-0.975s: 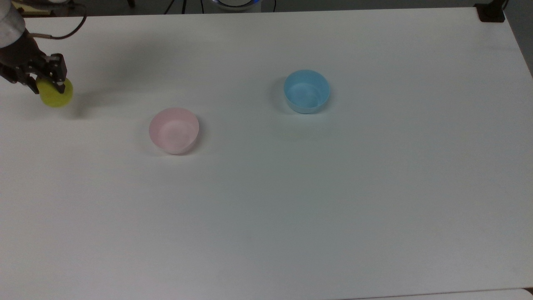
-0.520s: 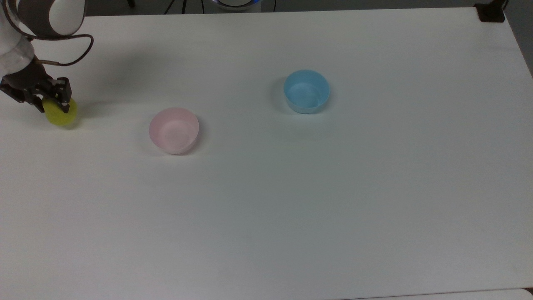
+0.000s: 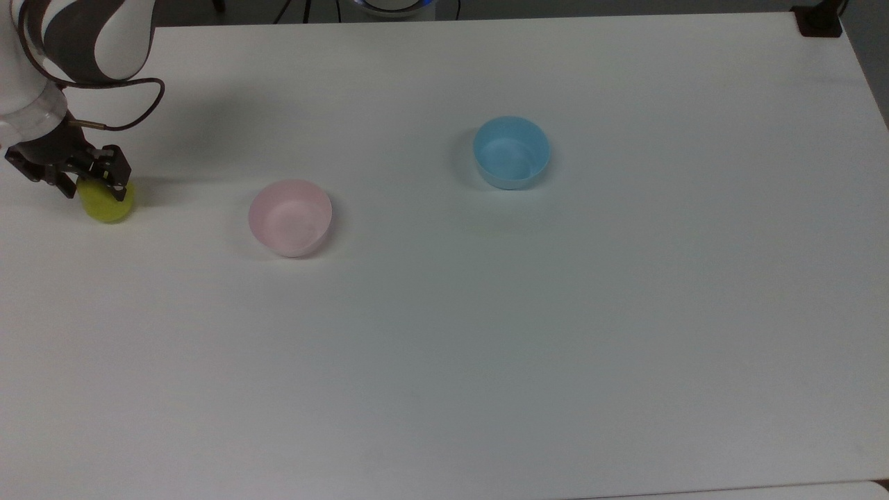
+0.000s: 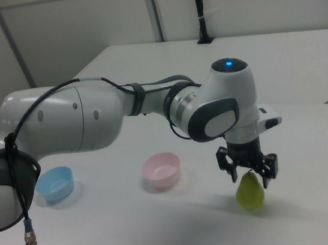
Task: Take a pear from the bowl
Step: 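Carry the pear away from the pink bowl and lower it onto the table, then open the gripper to release the pear and raise it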
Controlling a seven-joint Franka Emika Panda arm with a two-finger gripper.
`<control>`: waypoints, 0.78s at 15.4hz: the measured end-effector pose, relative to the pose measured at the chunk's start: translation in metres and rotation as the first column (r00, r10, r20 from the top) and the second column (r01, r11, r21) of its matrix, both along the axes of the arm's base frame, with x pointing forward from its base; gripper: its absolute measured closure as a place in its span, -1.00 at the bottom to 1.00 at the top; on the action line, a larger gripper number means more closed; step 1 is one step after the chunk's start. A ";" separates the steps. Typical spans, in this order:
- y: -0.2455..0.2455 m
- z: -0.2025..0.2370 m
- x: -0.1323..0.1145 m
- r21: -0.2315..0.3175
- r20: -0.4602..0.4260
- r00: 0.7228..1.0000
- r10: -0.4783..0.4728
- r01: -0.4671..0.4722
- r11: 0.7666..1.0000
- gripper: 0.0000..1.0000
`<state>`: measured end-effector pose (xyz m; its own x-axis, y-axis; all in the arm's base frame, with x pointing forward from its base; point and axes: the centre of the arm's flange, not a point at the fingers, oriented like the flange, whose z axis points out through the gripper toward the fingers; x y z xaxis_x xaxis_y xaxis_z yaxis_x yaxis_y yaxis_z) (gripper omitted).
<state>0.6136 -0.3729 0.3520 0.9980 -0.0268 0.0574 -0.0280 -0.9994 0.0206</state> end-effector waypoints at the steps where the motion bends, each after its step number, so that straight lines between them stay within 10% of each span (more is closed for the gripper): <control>1: 0.000 0.003 0.001 -0.003 0.006 1.000 0.000 0.000 1.000 -0.75; 3: 0.001 0.023 0.005 -0.020 0.035 0.999 0.004 -0.003 1.000 -1.00; 12: 0.129 0.196 -0.003 -0.018 0.011 0.983 0.181 -0.181 0.983 -1.00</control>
<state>0.6103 -0.2435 0.5480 0.9855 0.1553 0.0683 0.1529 -0.9875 0.0386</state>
